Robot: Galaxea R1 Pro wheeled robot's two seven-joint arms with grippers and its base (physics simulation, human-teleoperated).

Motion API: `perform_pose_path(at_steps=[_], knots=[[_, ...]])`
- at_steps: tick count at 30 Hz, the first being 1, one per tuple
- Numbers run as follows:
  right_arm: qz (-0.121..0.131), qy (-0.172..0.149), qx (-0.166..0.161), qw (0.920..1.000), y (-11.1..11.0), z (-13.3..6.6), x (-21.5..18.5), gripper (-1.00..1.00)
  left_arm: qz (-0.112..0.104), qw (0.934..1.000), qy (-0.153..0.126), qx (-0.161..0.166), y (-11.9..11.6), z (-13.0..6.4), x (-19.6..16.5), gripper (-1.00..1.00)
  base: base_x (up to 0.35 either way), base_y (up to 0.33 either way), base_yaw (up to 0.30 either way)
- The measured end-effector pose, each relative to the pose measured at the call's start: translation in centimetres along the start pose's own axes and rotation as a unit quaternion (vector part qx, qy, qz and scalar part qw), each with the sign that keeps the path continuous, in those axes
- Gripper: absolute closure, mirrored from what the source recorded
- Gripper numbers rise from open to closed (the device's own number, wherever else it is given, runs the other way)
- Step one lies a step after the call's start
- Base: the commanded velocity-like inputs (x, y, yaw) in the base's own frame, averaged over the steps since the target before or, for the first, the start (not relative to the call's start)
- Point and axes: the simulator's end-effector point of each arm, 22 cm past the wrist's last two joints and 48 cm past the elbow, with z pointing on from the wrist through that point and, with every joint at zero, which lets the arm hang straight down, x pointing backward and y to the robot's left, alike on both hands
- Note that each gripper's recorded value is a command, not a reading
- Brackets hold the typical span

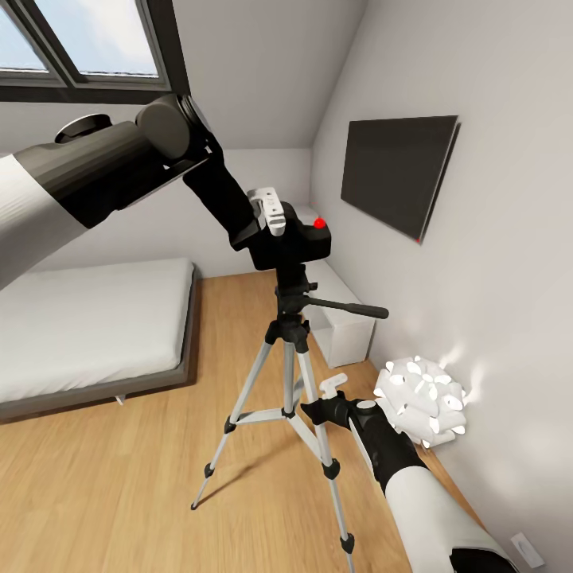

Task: Attach the digital camera to the camera tripod in the bedroom.

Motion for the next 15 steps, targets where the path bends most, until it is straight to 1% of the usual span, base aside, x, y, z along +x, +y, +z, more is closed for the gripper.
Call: perform_pose_path(at_steps=[15], knots=[[0.0,0.0,0.0,1.0,0.0,0.0,0.0,1.0,-0.002,1.0,-0.001,0.003,-0.17,0.06,-0.17,1.0,0.0,0.0,0.0]])
